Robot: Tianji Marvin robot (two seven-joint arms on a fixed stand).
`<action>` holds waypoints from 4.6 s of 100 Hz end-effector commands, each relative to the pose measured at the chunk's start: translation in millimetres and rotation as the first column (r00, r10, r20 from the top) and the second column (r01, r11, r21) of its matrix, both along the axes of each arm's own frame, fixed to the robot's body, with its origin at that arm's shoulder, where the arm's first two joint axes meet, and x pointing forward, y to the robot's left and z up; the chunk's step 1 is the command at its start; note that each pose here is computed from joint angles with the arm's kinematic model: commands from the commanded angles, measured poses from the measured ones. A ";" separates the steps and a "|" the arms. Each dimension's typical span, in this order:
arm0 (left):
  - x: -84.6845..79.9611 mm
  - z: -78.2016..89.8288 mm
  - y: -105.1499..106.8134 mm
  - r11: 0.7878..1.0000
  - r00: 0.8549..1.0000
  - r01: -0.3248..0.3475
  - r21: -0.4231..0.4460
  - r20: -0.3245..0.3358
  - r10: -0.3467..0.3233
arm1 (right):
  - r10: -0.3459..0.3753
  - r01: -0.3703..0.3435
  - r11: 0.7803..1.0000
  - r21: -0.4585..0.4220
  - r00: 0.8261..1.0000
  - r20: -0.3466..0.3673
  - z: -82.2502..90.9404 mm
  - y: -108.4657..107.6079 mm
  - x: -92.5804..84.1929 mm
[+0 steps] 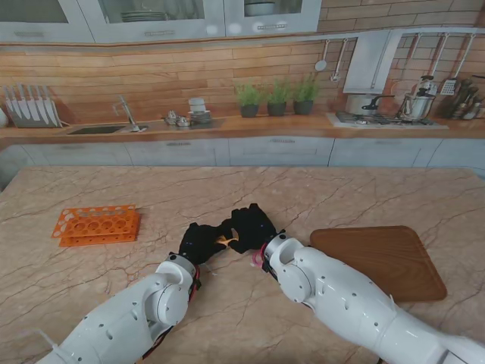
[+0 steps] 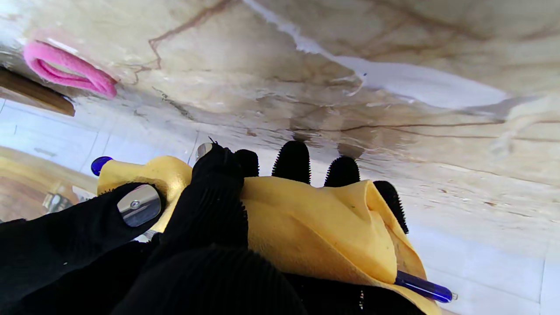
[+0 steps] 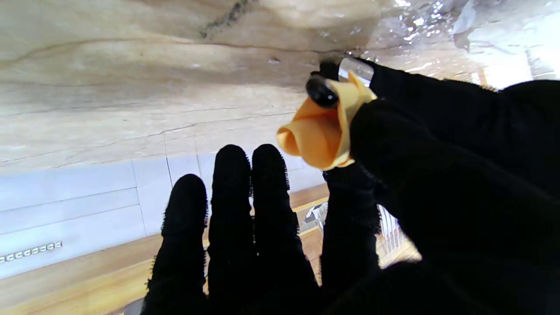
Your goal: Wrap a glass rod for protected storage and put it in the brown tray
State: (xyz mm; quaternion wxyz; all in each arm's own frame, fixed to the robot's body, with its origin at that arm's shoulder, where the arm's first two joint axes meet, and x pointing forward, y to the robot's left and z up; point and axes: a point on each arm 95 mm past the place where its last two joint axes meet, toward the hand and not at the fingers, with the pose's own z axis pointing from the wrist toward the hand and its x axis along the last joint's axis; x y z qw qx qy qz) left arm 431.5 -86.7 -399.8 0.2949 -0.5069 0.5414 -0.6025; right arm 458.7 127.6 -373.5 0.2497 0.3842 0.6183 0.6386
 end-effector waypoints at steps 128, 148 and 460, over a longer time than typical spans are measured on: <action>-14.2 -9.1 -8.3 0.995 1.000 0.010 -0.097 -0.026 -0.012 | -0.081 0.087 0.996 -0.013 0.969 0.233 30.9 -71.7 -47.0; -16.5 -1.7 -3.7 0.992 1.000 0.014 -0.125 0.012 -0.013 | -0.113 0.129 0.989 -0.068 0.973 0.200 18.5 -77.2 -50.7; -21.9 6.3 -1.6 0.984 0.998 -0.035 -0.176 0.054 0.045 | -0.102 0.106 0.984 -0.145 0.994 0.034 -19.0 -66.3 -43.5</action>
